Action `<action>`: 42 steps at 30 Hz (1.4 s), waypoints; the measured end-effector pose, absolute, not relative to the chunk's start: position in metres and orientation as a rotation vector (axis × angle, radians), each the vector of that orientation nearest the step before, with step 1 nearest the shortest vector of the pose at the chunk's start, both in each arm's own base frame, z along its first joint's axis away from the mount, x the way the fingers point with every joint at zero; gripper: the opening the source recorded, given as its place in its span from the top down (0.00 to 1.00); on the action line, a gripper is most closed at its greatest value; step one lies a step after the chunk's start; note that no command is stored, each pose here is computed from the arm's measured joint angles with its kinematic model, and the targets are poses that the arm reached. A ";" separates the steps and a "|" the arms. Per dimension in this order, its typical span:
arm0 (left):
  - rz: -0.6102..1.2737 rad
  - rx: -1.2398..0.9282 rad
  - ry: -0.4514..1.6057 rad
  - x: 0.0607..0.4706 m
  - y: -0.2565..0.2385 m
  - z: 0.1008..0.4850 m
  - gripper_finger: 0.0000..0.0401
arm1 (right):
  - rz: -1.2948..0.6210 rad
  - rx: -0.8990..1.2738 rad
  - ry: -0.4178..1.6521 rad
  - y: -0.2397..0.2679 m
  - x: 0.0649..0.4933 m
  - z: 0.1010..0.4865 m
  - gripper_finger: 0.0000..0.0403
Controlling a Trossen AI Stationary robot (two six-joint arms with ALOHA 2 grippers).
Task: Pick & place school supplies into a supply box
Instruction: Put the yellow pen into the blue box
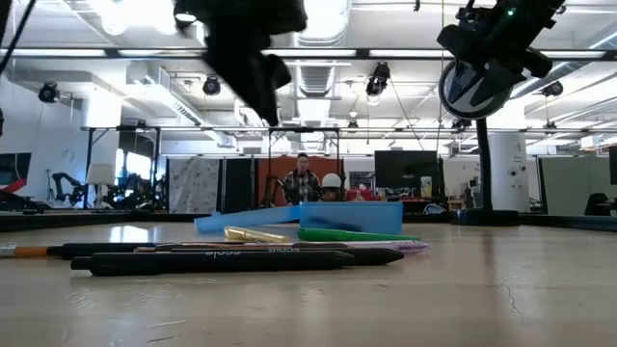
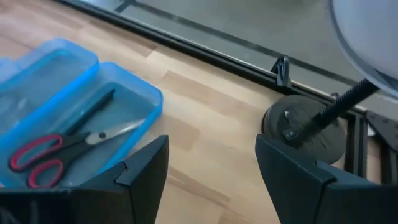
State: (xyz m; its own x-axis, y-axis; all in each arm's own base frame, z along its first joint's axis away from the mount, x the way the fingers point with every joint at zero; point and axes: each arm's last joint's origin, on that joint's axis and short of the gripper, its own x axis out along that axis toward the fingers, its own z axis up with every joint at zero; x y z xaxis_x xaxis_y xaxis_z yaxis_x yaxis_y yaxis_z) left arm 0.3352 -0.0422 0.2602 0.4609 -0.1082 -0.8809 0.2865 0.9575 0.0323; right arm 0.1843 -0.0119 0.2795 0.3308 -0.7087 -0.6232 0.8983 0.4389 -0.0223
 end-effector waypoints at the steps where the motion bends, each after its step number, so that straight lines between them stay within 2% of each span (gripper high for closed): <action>1: -0.293 0.243 1.077 0.330 -0.047 0.254 0.63 | -1.075 0.346 0.619 -0.012 0.184 0.280 0.43; 4: -0.361 0.386 1.098 0.320 -0.055 0.231 0.63 | -1.068 0.333 0.625 -0.012 0.185 0.280 0.43; 7: -0.332 0.463 1.085 0.320 -0.054 0.213 0.63 | -1.061 0.335 0.630 -0.011 0.185 0.280 0.43; 11: -0.291 0.544 1.043 0.324 -0.052 0.205 0.63 | -1.020 0.346 0.665 -0.010 0.186 0.279 0.43; 17: -0.386 0.646 1.076 0.330 -0.052 0.189 0.63 | -0.994 0.347 0.683 -0.010 0.186 0.279 0.43; 25: -0.362 0.631 1.086 0.345 -0.040 0.172 0.63 | -0.984 0.361 0.687 -0.010 0.187 0.279 0.43; 31: -0.460 0.588 1.118 0.346 -0.032 0.164 0.63 | -0.985 0.380 0.685 -0.009 0.187 0.278 0.43; 42: -0.440 0.559 1.169 0.349 -0.015 0.150 0.66 | -0.987 0.380 0.687 -0.010 0.187 0.277 0.43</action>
State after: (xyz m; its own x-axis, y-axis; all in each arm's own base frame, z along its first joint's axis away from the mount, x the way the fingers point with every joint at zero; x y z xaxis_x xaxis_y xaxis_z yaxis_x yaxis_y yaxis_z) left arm 0.3488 -0.0148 0.1497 0.3339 -0.0364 -0.9419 0.5939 0.7841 0.1802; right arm 0.1866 -0.0095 0.2774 0.3680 -0.6315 -0.6825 0.8595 0.5110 -0.0093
